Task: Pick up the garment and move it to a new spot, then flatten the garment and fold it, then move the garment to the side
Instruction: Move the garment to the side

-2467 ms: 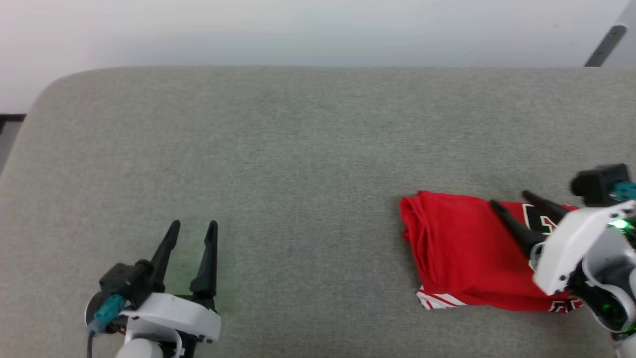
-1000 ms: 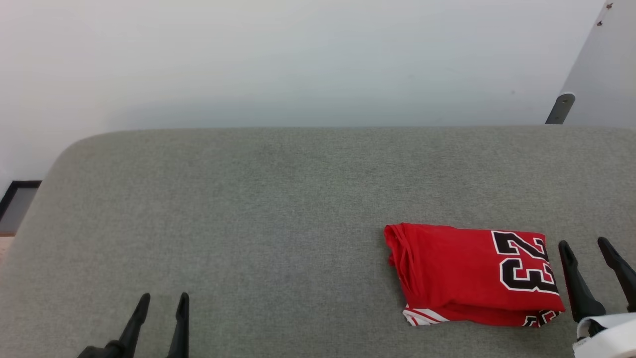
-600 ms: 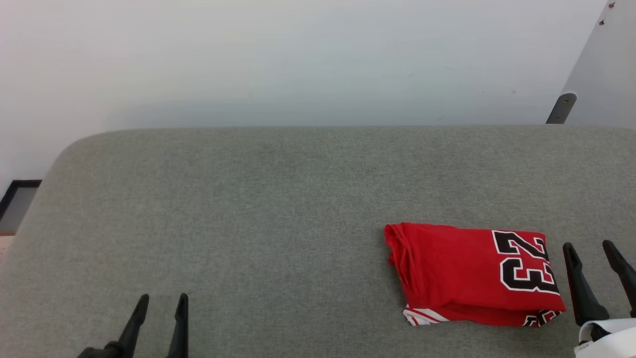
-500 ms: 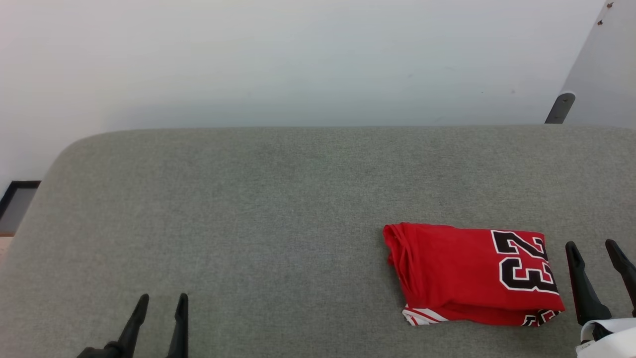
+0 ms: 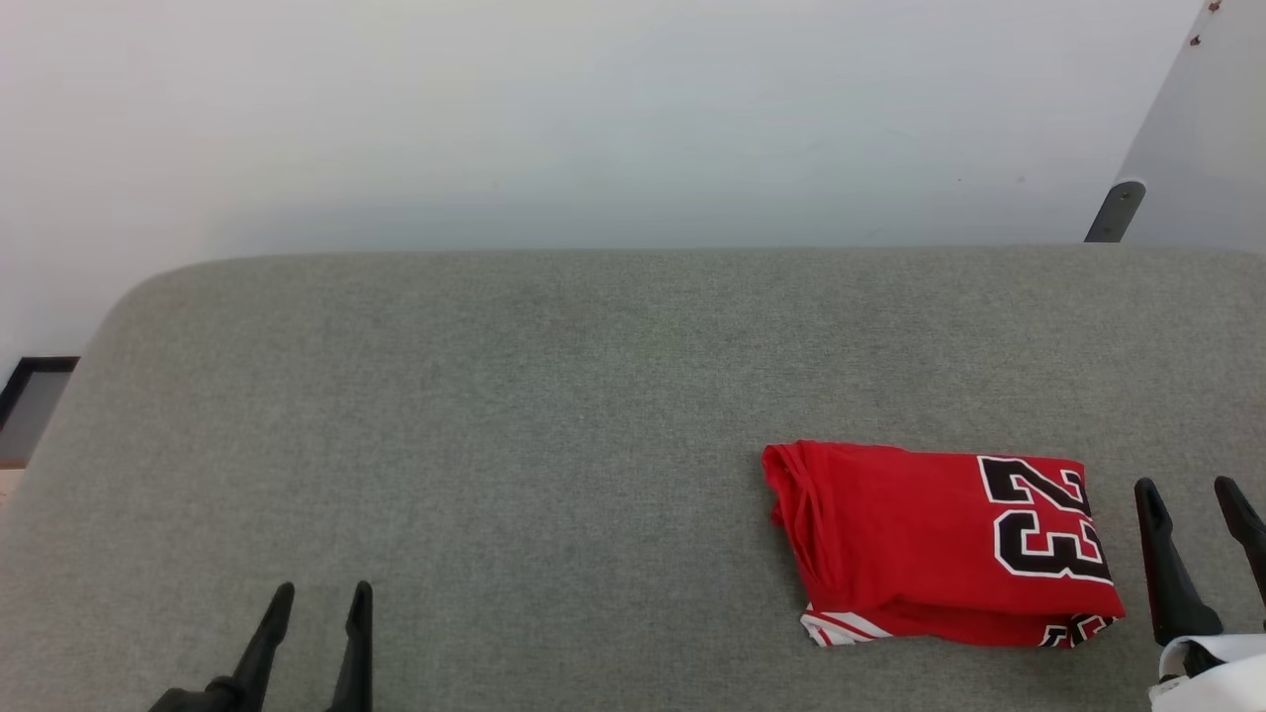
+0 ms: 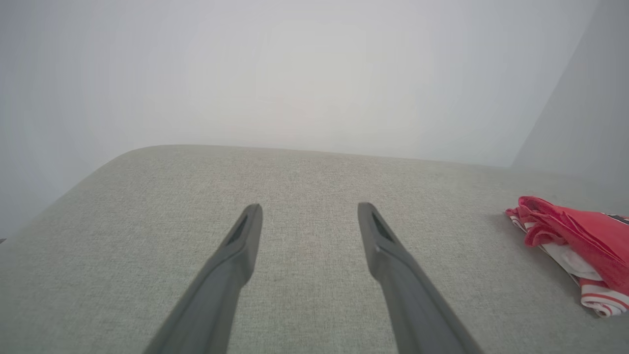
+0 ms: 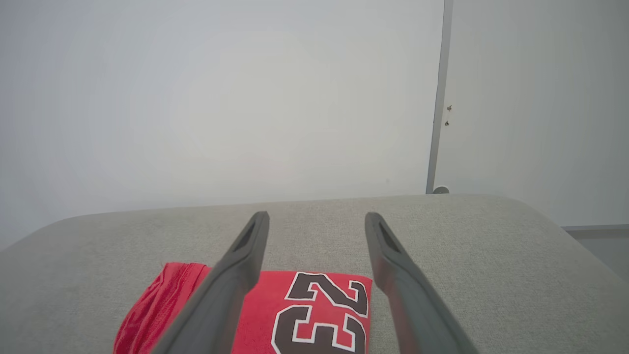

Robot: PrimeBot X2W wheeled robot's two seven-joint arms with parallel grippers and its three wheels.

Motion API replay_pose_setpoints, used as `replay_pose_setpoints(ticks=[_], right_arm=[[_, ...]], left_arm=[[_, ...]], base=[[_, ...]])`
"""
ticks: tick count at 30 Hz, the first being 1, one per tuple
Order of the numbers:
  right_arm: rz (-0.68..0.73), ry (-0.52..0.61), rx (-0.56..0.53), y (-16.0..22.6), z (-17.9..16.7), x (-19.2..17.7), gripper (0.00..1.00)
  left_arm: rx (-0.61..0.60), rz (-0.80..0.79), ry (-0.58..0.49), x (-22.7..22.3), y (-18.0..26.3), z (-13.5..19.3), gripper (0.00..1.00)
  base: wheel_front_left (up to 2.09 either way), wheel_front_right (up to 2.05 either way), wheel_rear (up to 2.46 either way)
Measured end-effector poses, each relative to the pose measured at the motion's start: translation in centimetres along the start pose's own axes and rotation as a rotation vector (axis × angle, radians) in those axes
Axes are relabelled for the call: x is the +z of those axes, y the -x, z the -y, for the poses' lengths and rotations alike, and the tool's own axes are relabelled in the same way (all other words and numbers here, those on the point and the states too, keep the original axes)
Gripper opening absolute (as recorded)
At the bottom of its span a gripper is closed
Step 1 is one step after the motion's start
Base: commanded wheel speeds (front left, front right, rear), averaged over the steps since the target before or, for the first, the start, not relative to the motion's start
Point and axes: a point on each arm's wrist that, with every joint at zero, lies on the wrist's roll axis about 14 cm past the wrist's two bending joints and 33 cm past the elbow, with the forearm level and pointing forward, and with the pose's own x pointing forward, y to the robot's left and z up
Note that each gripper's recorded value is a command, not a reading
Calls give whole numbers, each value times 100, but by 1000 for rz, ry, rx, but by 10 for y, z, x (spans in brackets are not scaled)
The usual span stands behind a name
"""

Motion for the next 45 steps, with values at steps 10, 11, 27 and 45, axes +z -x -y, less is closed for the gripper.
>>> replay_pose_setpoints(ticks=[10, 11, 27, 45], right_arm=[[-172, 6, -95, -17, 31, -23, 100], [-211, -11, -102, -20, 33, -29, 100], [-1132, -74, -69, -25, 38, -143, 100], [-1016, -101, -71, -59, 39, -164, 0]], left_arm=[[-22, -13, 4, -5, -8, 7, 100], [-26, -16, 6, -6, -9, 9, 100], [-51, -40, 23, -17, -43, 18, 100], [-244, 2, 19, -15, -110, 70, 100]], base=[[0, 0, 0], [0, 0, 0], [0, 0, 0], [0, 0, 0]])
